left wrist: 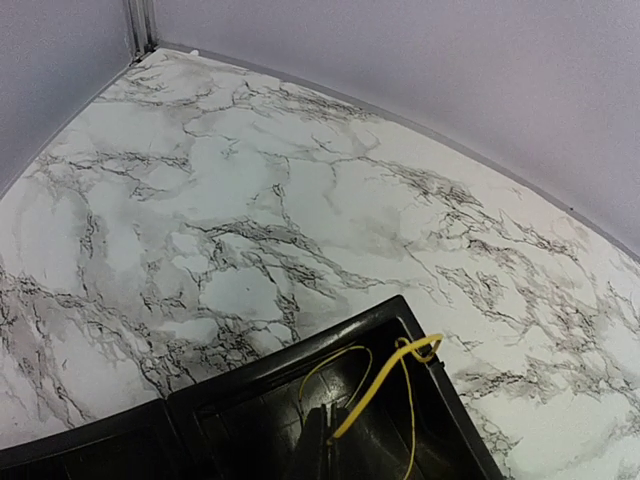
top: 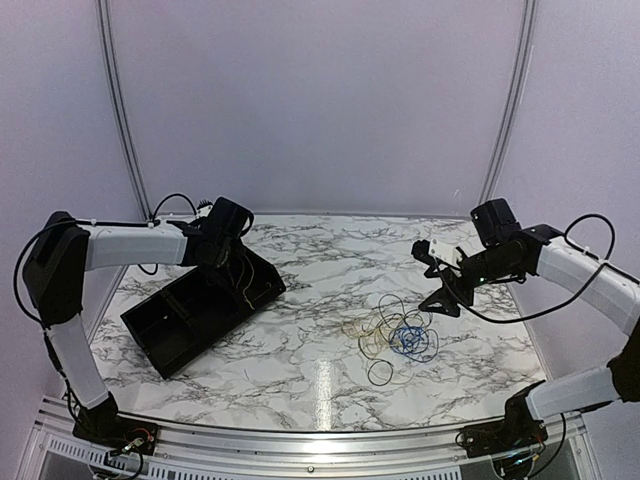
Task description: Untangle the cables
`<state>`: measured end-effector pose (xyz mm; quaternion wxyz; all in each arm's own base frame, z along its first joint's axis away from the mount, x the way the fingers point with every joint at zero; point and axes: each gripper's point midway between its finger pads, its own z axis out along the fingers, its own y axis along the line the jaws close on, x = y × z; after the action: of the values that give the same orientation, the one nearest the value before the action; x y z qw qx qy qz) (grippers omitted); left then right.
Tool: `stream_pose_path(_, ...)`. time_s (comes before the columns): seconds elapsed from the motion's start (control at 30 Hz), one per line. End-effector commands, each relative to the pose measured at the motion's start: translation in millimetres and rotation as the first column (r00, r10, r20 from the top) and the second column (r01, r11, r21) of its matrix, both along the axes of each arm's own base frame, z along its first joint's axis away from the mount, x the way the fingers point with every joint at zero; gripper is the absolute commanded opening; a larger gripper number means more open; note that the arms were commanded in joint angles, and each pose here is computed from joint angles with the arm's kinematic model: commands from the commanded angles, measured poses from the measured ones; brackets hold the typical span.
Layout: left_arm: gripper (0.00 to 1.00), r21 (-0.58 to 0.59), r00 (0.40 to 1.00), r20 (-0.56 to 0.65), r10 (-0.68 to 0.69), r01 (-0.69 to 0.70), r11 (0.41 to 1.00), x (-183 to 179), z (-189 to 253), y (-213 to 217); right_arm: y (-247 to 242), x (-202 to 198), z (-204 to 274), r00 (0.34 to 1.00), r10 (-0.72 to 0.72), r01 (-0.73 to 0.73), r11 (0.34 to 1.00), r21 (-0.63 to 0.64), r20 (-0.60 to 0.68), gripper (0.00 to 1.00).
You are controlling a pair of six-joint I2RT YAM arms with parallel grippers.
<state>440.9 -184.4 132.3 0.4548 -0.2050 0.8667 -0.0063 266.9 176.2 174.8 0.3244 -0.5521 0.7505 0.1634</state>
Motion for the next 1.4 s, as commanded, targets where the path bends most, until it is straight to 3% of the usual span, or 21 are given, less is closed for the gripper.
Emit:
stream_pose_path(0.0,0.00,-0.063,0.999,-0.038,-0.035,0.032,0.998,-16.6,2.8,0.9,1.1,-1.5,5.9,1.000,-0.005,0.004,0.999,0.032,0.015,0.89)
stream_pose_path(0.37,0.00,-0.054,0.972,-0.219,-0.081,0.070,0.996,-29.3,-27.1,-9.3,2.7,-3.1,6.2,1.000,0.001,-0.001,0.999,0.044,0.011,0.89)
stream_pose_path(1.1,0.02,-0.029,0.918,-0.379,-0.120,0.118,0.993,-30.1,-72.6,-23.8,2.7,-9.8,2.3,1.000,0.003,-0.004,0.998,0.060,0.013,0.89)
stream_pose_path(1.3,0.03,-0.027,0.917,-0.374,-0.135,0.135,0.991,-25.7,-65.0,-27.5,2.3,-9.7,2.6,1.000,0.001,-0.002,0.998,0.062,0.019,0.89)
stream_pose_path(1.37,0.09,-0.030,0.921,-0.362,-0.140,0.139,0.990,-24.1,-53.2,-28.4,1.9,-9.4,2.6,1.000,-0.001,0.000,0.998,0.060,0.020,0.89)
